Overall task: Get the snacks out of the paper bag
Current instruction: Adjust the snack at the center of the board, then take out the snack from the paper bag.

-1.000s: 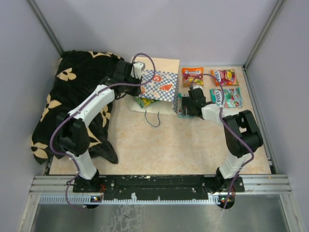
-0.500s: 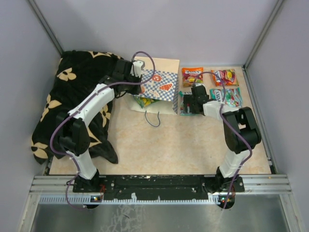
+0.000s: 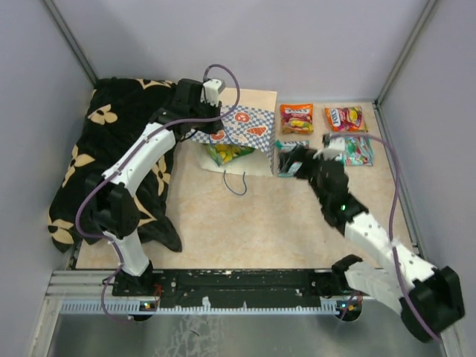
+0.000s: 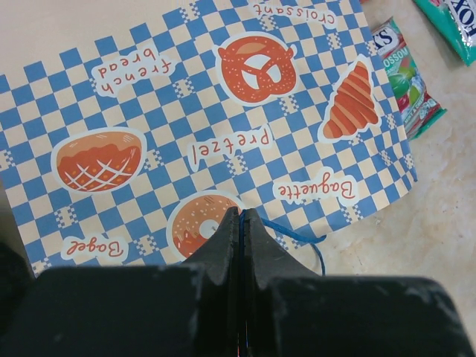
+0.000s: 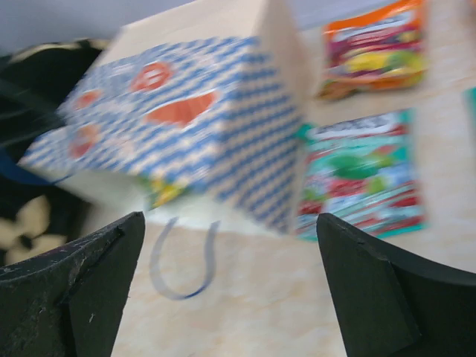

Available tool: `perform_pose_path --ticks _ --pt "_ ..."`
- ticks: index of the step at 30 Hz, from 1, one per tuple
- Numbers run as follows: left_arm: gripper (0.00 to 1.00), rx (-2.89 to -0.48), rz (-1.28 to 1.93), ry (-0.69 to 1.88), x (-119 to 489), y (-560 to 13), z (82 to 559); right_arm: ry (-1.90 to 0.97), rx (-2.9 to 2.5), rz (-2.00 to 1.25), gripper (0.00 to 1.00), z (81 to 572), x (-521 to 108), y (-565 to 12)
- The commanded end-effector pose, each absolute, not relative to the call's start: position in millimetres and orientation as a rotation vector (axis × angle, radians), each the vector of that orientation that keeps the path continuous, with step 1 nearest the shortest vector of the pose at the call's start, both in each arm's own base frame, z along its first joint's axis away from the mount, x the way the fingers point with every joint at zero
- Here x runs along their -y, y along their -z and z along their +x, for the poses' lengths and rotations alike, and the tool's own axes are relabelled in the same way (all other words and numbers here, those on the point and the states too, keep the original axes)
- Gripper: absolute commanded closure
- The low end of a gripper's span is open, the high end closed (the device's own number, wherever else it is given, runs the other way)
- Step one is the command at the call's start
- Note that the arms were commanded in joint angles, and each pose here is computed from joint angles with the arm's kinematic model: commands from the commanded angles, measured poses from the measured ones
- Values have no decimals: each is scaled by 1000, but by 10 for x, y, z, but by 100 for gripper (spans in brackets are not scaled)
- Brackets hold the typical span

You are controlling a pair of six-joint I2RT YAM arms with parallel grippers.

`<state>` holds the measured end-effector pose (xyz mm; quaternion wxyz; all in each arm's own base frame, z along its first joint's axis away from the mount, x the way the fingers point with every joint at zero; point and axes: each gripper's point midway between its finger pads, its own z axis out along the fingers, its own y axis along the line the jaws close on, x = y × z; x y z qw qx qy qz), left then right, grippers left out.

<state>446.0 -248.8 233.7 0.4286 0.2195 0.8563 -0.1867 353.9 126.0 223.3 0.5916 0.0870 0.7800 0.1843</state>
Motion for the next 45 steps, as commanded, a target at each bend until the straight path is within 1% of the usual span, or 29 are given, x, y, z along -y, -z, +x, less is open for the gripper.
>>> perform_pose_path --ticks 1,4,6,13,17,21,25,28,39,45 --pt "100 -2034 582 452 2635 -2668 4499 -750 -1646 345 1 2941 -1879 -2176" --pt "100 -2004 587 490 2764 -2789 4474 -1005 -1582 470 7 2680 -2255 -2116" --pt "100 -1994 595 514 2859 -2833 4463 -1070 -1578 502 11 2693 -2487 -2084" --pt "100 -2004 630 544 3141 -2844 4417 -1217 -1561 737 17 3219 -3199 -1874" --pt "100 -2016 630 515 3113 -2805 4407 -1274 -1527 858 22 3516 -3484 -1700" --pt "100 -2029 632 500 3082 -2744 4403 -1254 -1522 990 25 3762 -3621 -1421" --pt "100 -2032 642 501 3088 -2717 4399 -1156 -1531 1122 25 3941 -3582 -1060" --pt "100 -2032 650 497 3087 -2702 4403 -1113 -1516 1199 25 4051 -3555 -896" --pt "100 -2042 648 505 3019 -2654 4412 -1037 -1477 1268 34 4606 -3617 -629" --pt "100 -2045 634 529 2971 -2600 4410 -1028 -1510 1144 40 4797 -3807 -721"
